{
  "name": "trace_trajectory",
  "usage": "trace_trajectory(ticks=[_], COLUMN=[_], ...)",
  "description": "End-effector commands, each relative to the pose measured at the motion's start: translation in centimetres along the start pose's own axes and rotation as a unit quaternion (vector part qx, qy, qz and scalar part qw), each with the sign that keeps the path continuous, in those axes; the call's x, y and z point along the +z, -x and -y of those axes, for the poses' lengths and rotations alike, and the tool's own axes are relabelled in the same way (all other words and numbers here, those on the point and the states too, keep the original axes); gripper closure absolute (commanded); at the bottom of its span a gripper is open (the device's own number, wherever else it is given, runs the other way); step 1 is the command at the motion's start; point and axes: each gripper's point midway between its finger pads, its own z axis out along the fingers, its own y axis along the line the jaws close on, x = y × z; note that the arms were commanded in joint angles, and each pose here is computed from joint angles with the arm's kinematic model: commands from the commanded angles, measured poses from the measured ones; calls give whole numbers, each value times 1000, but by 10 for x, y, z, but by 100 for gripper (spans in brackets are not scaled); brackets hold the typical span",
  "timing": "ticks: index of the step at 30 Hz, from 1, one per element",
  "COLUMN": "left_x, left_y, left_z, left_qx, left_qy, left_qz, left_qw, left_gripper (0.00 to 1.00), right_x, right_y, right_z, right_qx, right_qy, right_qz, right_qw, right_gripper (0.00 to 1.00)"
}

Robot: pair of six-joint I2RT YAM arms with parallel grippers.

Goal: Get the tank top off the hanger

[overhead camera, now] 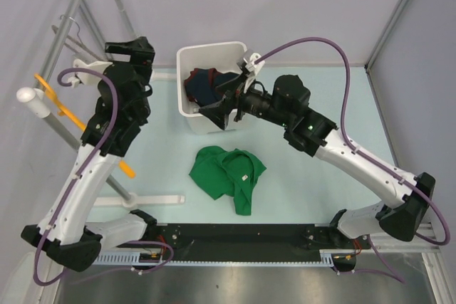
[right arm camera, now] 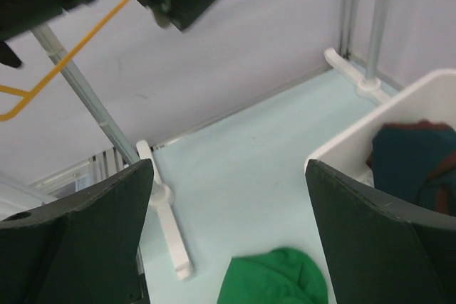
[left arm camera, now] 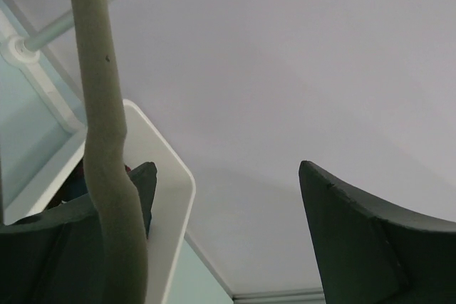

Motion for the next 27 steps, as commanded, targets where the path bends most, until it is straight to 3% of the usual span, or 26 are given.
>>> trace_trajectory(ticks=[1,6,8,10,12,20,24,27], left_x=[1,-4,-5,-8,-8,-18,-19,-19], left_y=[-11,-9,-6,2,14,34,41,42], left_z=[11,12,13,14,11,16,26,29], left_qx=[-69,-120,-134,-142,-145,-194,-191,-199], left_qy=[-2,4,3,3,10,-17,-21,-21], left_qz=[-31,-39,-36,-28,-7,4,7,6], left_qw=[997,992,990,989,989,981,981,980], left_gripper=[14,13,13,13,12,16,14,13], right_x=[15,54,65,86,92,118,136,153], right_y=[42,32,36,26,27,6,6,5], right_z=[-29,-22,-26,-28,-30,-38,-54,-60], right_qx=[-45,-57,-63,-64,-56,-42,-55,-45], right_qy=[83,85,83,84,90,122,125,127], right_qz=[94,134,158,161,187,185,207,223], right_qw=[991,986,982,981,977,974,969,966], right_gripper=[9,15,21,36,43,44,37,37])
